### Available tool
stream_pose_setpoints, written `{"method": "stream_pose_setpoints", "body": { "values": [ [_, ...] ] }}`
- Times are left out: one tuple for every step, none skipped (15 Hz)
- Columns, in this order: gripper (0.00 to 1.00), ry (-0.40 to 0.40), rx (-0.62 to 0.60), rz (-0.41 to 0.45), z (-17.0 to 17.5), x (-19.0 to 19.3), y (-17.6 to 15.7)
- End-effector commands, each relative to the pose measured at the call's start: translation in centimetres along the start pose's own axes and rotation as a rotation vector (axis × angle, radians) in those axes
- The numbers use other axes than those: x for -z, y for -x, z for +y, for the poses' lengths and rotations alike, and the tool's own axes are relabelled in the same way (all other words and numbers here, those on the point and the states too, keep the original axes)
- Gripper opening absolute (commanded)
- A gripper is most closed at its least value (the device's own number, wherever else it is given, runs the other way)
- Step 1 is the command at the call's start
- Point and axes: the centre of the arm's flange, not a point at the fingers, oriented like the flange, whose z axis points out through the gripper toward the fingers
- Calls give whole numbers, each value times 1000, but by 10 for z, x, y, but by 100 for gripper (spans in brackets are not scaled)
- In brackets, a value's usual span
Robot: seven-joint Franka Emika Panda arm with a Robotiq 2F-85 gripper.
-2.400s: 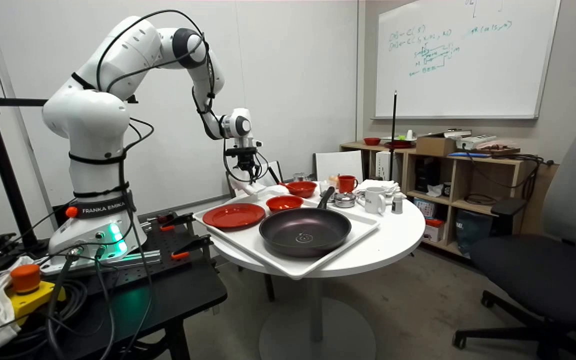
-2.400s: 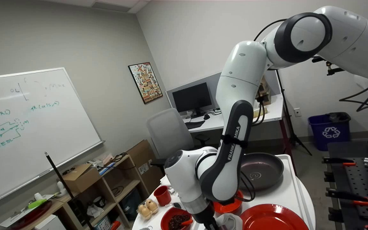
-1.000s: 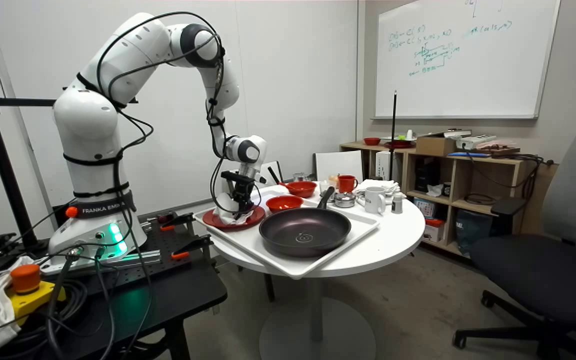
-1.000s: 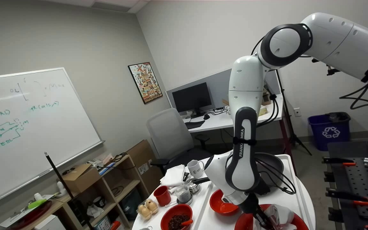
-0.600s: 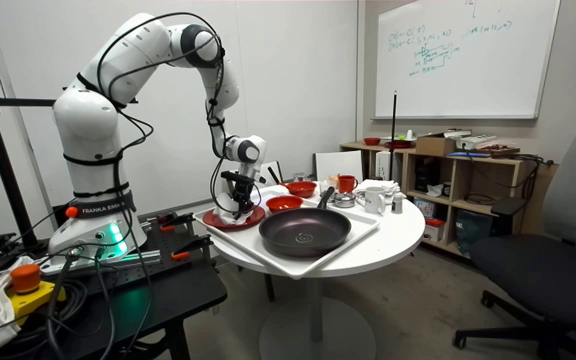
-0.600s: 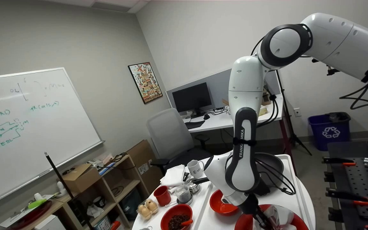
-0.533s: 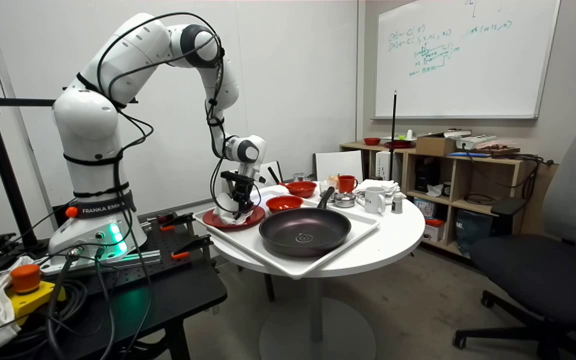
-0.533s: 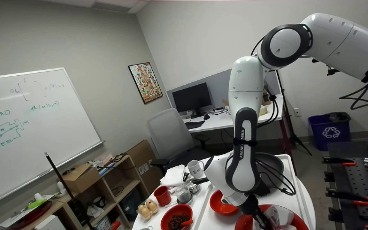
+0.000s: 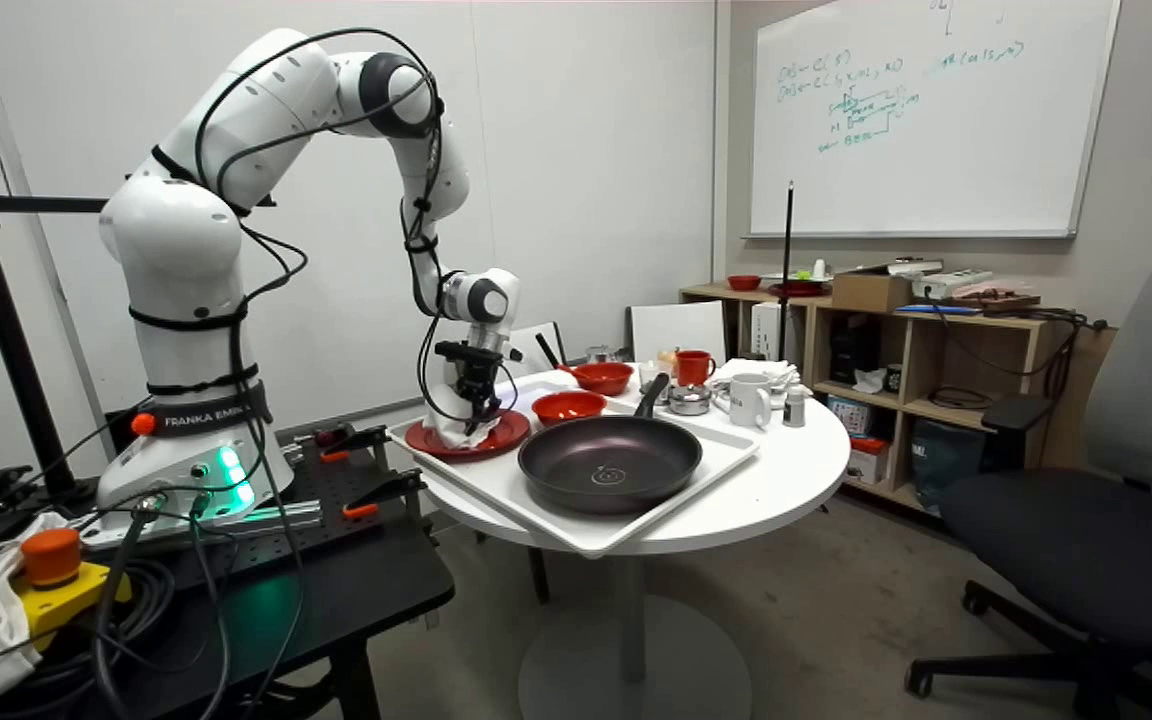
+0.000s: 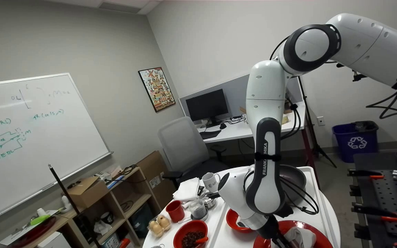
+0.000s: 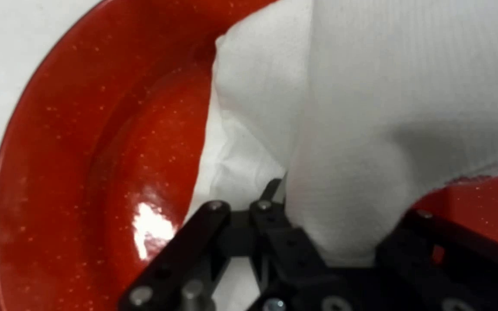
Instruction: Use the cloth to wipe the plate
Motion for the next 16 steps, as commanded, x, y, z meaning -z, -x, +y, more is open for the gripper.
{"method": "stream_pose_setpoints", "body": {
  "values": [
    [11, 2, 81, 20, -16, -22, -19],
    [11, -2, 102, 22, -20, -22, -20],
    [11, -2, 124, 35, -25, -22, -22],
    [11, -6, 151, 43, -30, -22, -24],
    [11, -7, 175, 52, -35, -23, -27],
    [11, -9, 199, 64, -39, -23, -29],
    [11, -14, 224, 76, -44, -23, -32],
    [11, -20, 246, 85, -47, -24, -35],
    [11, -24, 264, 89, -49, -26, -39],
    [11, -23, 276, 94, -50, -26, -41],
    [11, -16, 283, 99, -49, -25, -44],
    [11, -12, 283, 105, -47, -24, -46],
    [11, -5, 273, 114, -43, -22, -47],
    [11, 2, 260, 125, -39, -19, -47],
    [11, 10, 237, 145, -32, -13, -46],
    [11, 17, 224, 167, -27, -10, -46]
  ]
}}
